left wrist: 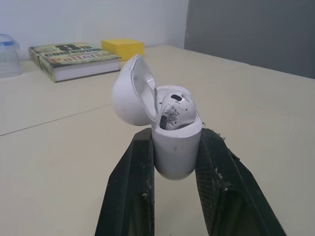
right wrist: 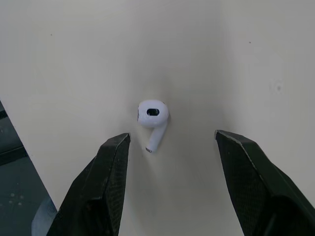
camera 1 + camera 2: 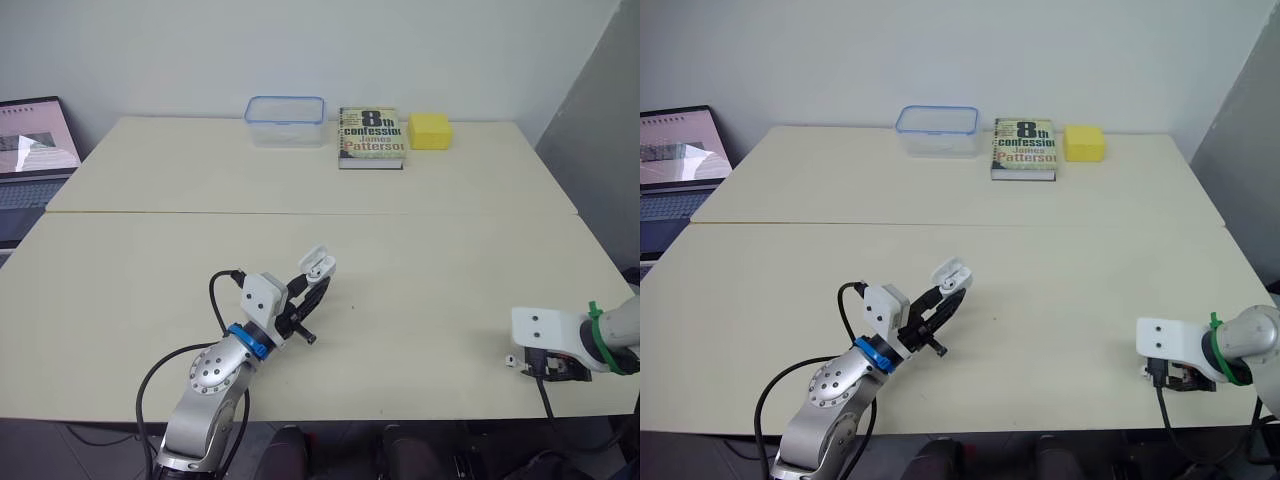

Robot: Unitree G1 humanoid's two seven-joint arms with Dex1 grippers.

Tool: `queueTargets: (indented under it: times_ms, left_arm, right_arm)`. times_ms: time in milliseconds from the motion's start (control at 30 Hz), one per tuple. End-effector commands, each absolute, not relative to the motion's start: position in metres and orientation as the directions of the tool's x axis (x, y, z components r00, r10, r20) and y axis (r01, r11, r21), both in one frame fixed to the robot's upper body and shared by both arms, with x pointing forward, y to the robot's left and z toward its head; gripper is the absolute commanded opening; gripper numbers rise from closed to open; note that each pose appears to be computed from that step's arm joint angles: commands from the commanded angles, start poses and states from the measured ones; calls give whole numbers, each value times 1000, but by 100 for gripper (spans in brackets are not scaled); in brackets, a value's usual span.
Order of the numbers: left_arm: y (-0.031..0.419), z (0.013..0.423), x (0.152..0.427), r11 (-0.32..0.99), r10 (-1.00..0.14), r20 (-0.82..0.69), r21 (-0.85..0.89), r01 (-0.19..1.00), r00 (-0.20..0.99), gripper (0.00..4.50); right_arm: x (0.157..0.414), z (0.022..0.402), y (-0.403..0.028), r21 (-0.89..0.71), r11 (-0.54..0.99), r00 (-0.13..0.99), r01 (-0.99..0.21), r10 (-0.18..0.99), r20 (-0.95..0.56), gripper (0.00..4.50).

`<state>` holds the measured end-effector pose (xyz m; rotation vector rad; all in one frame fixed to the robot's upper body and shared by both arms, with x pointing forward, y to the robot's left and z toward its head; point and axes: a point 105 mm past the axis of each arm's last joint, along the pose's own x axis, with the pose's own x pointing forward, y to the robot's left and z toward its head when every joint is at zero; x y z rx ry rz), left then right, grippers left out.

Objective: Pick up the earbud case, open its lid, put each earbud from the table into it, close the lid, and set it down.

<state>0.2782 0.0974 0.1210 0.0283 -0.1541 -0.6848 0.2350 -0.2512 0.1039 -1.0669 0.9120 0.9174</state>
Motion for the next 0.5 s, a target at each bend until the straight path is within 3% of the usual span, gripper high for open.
queueTargets:
  times_ms: [33, 333, 433, 500]
  left_arm:
    - [96, 133, 277, 773, -634, 173, 100, 627, 754, 75]
    - [97, 131, 276, 779, -627, 168, 99, 620, 761, 75]
    - [97, 131, 276, 779, -626, 167, 99, 619, 761, 75]
    - [97, 131, 276, 779, -627, 167, 100, 619, 761, 75]
  right_arm:
    - [239, 103, -249, -309, 217, 344, -926, 152, -927, 284]
    - [240, 93, -250, -269, 246, 312, -931, 155, -937, 284]
    - [239, 91, -249, -253, 257, 300, -933, 163, -940, 230]
    - [237, 89, -249, -245, 256, 292, -935, 166, -942, 168]
